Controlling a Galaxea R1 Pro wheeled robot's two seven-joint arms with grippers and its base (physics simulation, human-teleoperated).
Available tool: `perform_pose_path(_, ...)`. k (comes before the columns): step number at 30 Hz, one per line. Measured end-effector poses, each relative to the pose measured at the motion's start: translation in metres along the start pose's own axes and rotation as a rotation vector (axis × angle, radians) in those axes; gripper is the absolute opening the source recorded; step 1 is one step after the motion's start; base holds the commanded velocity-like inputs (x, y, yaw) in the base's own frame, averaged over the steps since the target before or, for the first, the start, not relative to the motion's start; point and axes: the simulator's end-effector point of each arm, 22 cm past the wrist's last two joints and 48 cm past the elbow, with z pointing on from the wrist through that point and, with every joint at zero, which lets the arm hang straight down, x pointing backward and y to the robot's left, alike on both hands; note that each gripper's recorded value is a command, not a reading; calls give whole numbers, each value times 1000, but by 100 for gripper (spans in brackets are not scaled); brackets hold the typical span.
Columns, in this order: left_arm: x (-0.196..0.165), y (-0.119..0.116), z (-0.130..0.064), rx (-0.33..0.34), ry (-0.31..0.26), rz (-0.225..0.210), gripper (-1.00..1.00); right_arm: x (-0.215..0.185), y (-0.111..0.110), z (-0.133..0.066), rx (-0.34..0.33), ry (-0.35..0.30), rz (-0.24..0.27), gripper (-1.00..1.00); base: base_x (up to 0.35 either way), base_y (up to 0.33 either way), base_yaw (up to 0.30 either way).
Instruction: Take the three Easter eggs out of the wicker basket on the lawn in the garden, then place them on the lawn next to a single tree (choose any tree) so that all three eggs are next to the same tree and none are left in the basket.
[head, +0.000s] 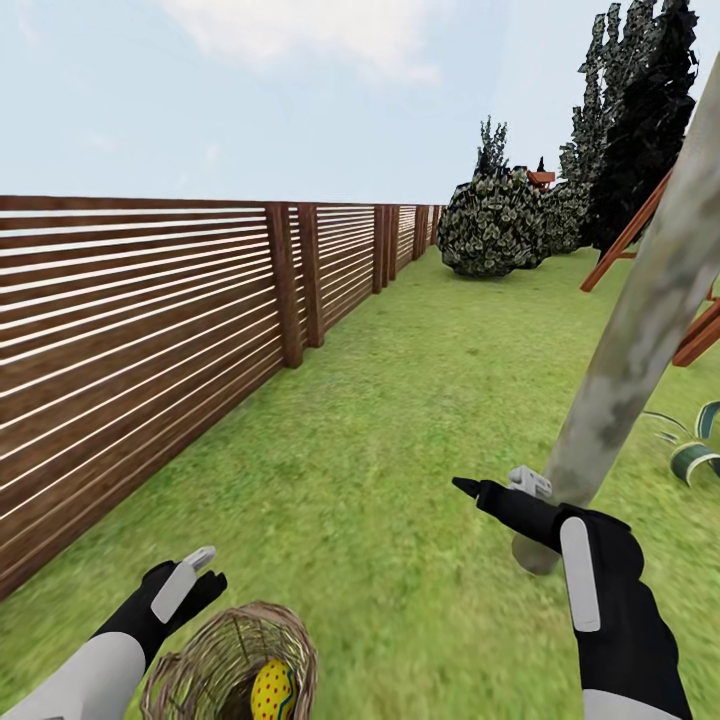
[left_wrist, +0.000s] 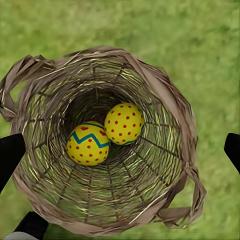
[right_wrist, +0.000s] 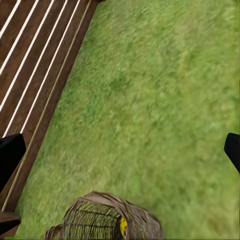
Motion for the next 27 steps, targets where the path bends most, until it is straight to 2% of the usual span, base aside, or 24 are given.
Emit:
perform_pose_path(7, 0, 1, 10, 0, -18, -5, 100, 4, -4, 4, -2, -8, -6, 100, 0, 0, 0)
perform_pose_path(15, -1, -4, 22, 29, -43, -11, 100, 11, -11, 9, -2, -11, -7, 100, 0, 0, 0)
perform_pose_path(27, 4, -2, 39, 34, -52, -13, 100, 24, -21, 19, -3, -11, -9, 100, 0, 0, 0)
